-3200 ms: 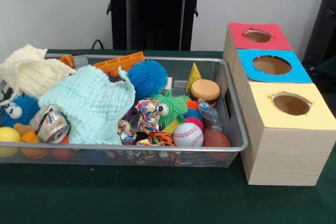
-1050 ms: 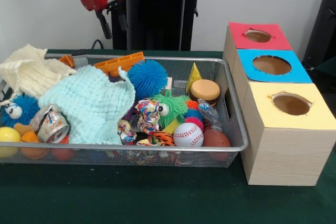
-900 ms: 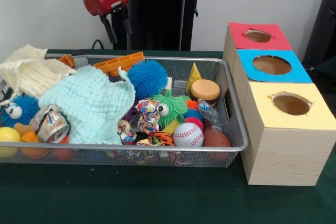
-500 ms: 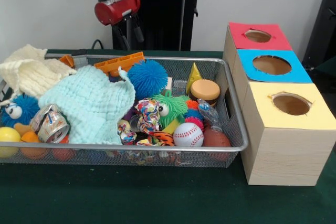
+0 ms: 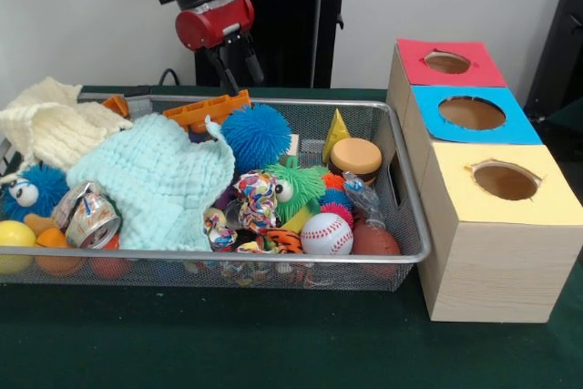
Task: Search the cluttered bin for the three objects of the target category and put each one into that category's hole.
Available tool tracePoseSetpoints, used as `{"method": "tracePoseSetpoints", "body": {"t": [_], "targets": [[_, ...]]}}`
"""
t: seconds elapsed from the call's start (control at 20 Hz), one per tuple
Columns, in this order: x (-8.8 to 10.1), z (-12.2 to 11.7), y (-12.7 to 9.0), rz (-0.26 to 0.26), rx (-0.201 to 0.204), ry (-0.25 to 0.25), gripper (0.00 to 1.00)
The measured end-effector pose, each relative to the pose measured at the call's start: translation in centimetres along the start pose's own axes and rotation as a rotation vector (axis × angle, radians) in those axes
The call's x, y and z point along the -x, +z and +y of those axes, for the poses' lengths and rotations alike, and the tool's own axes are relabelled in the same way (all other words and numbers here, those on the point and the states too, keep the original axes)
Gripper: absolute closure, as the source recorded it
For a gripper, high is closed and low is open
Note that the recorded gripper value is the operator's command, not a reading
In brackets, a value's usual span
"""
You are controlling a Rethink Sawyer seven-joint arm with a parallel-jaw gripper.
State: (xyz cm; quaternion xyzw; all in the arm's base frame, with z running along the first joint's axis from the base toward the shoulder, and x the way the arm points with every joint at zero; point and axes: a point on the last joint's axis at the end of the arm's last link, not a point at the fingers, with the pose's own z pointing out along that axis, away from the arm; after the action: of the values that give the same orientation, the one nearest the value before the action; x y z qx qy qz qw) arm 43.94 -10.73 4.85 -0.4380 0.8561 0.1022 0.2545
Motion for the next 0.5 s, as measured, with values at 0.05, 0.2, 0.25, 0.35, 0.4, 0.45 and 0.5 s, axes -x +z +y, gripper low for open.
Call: {"method": "tracePoseSetpoints", "body": {"t": [0.05, 0.2, 0.25, 0.35, 0.4, 0.45, 0.5], "targets": [[0.1, -0.1, 0.1, -0.017, -0.012, -0.001, 0.0], [0.6, -0.5, 0.2, -0.068, -0.049, 0.001, 0.0], [0.7, -0.6, 0.2, -0.079, -0.057, 0.004, 0.0], [1.0, -0.9, 0.2, -0.109, -0.075, 0.01, 0.0], [1.1, -1.0, 0.2, -0.12, -0.081, 0.012, 0.0], [1.4, -1.3, 0.2, -0.14, -0.091, 0.016, 0.0], [1.5, -1.3, 0.3, -0.147, -0.094, 0.017, 0.0]]}}
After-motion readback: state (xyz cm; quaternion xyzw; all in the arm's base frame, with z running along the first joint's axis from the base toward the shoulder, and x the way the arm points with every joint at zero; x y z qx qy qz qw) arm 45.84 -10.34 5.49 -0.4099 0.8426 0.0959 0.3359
